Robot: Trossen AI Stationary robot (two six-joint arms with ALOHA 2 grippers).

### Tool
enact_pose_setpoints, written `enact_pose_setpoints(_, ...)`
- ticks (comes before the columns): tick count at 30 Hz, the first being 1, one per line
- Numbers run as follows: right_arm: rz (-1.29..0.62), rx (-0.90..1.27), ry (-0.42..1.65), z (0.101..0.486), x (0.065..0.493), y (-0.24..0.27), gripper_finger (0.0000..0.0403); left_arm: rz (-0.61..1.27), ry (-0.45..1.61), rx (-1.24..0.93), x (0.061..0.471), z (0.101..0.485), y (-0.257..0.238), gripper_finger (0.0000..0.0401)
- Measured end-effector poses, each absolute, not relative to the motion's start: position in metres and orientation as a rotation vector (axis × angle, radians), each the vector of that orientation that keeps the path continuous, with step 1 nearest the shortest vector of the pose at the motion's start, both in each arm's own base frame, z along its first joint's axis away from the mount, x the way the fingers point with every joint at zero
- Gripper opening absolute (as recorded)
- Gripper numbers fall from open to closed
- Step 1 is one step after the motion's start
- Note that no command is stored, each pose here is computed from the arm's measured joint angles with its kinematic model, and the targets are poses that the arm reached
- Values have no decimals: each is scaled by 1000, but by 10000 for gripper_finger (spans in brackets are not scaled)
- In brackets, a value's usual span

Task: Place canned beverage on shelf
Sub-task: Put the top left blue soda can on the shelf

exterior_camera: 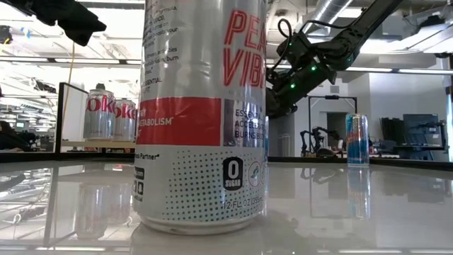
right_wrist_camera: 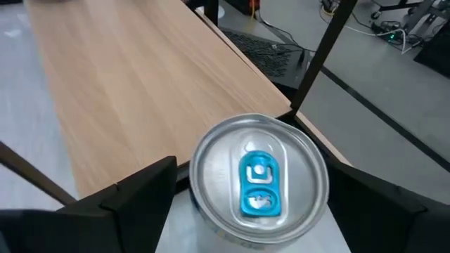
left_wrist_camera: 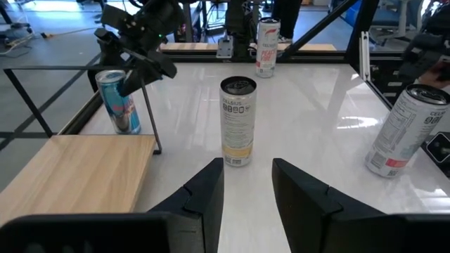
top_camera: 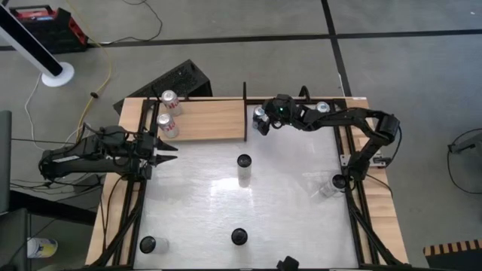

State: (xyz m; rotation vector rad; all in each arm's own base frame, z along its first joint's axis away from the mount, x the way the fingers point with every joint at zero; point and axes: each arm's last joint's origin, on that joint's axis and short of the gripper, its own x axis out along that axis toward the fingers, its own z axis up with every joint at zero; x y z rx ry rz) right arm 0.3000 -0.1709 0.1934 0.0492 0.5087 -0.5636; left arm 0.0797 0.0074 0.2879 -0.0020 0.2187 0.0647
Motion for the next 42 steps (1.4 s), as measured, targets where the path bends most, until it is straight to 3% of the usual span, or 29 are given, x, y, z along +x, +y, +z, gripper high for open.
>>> enact_pose_setpoints(9,-578,5,524,194,299,-172,257,66,222,-19,80,288,7,108)
enact_pose_setpoints(14,-583,-9,534,202,295,-169,256,67,232,-25,79,287,7,108)
enact_pose_setpoints(21,-629,-52,512,244,272,-152,256,69,242,-35,79,286,7,108)
enact_pose_setpoints(31,-591,-204,130,320,262,-95,256,77,236,-37,79,286,8,108)
enact_pose_setpoints(36,-552,-291,-31,336,273,-70,256,80,236,-33,79,286,8,108)
enact_pose_setpoints(42,-471,-296,36,337,329,-59,256,94,236,-15,79,286,8,108)
